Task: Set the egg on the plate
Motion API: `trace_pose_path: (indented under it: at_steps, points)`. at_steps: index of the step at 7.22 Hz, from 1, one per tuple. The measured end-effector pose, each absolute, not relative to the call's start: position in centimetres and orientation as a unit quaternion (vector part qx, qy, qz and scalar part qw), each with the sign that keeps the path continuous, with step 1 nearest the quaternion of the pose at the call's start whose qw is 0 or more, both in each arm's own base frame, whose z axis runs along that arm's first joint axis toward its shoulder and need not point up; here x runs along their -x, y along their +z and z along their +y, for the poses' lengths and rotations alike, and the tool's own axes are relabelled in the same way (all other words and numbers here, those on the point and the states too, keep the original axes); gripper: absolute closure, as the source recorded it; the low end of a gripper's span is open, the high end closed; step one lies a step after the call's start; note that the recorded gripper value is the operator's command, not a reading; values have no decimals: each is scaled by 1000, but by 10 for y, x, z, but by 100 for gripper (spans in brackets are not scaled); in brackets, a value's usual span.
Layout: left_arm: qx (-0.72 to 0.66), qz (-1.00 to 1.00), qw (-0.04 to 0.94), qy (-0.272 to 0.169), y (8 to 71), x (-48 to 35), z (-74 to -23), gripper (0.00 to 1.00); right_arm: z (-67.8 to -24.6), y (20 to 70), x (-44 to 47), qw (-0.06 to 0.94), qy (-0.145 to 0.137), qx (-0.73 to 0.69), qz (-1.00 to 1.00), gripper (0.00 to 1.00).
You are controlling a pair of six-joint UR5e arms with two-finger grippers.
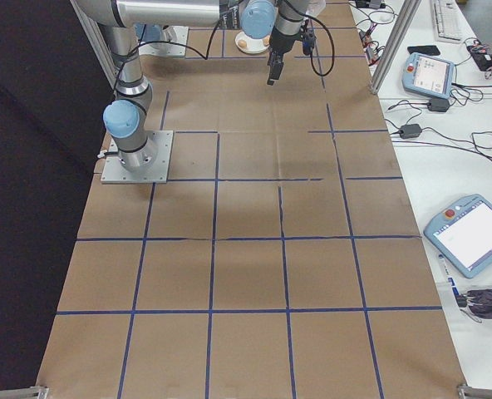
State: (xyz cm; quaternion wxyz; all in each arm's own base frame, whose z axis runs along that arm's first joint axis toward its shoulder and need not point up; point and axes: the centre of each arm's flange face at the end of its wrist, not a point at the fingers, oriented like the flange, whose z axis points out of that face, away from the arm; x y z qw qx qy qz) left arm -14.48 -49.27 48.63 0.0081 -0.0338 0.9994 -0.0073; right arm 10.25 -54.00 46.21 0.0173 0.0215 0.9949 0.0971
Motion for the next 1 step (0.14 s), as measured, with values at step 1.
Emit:
trace_pose_path:
  at_steps: [1]
  points:
    - [32, 999, 8, -7, 486, 145, -493, 0, -540, 462, -102, 17, 97, -22, 995, 0]
